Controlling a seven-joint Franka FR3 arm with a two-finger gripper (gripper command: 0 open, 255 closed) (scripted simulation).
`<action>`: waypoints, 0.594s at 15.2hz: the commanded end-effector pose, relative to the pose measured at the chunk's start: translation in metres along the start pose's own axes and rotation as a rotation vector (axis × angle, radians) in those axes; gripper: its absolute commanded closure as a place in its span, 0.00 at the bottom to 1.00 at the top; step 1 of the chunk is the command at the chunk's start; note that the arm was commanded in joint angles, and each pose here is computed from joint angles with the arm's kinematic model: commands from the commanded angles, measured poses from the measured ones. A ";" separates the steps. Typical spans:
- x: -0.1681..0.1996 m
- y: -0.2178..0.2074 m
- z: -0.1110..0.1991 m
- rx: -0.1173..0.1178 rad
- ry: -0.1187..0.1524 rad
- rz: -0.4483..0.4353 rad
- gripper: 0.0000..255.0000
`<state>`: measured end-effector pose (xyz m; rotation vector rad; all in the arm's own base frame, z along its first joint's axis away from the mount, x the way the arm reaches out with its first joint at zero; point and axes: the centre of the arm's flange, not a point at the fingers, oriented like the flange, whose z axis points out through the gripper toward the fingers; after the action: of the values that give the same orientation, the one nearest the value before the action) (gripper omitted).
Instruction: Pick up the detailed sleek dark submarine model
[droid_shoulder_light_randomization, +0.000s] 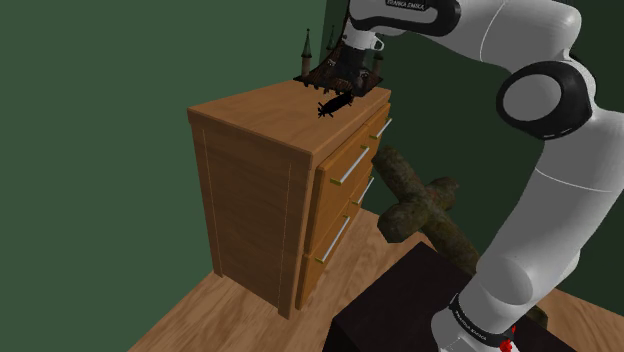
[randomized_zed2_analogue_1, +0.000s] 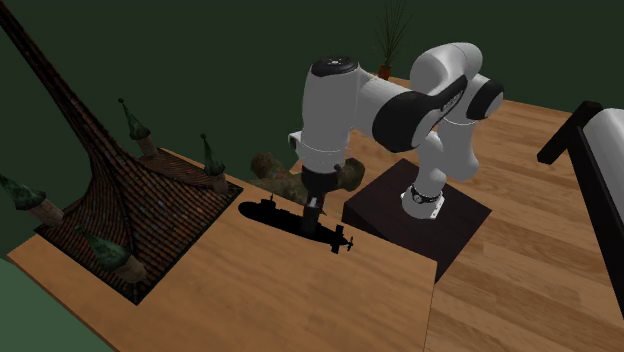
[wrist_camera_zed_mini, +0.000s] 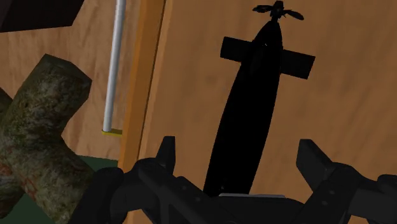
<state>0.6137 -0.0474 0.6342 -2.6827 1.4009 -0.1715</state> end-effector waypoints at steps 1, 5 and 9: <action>0.025 -0.004 -0.003 0.003 0.009 0.085 0.00; 0.055 -0.004 0.003 0.008 0.019 0.182 0.00; 0.054 -0.001 0.024 0.008 0.019 0.182 0.00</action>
<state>0.6483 -0.0904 0.6189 -2.5372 1.6344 -0.1848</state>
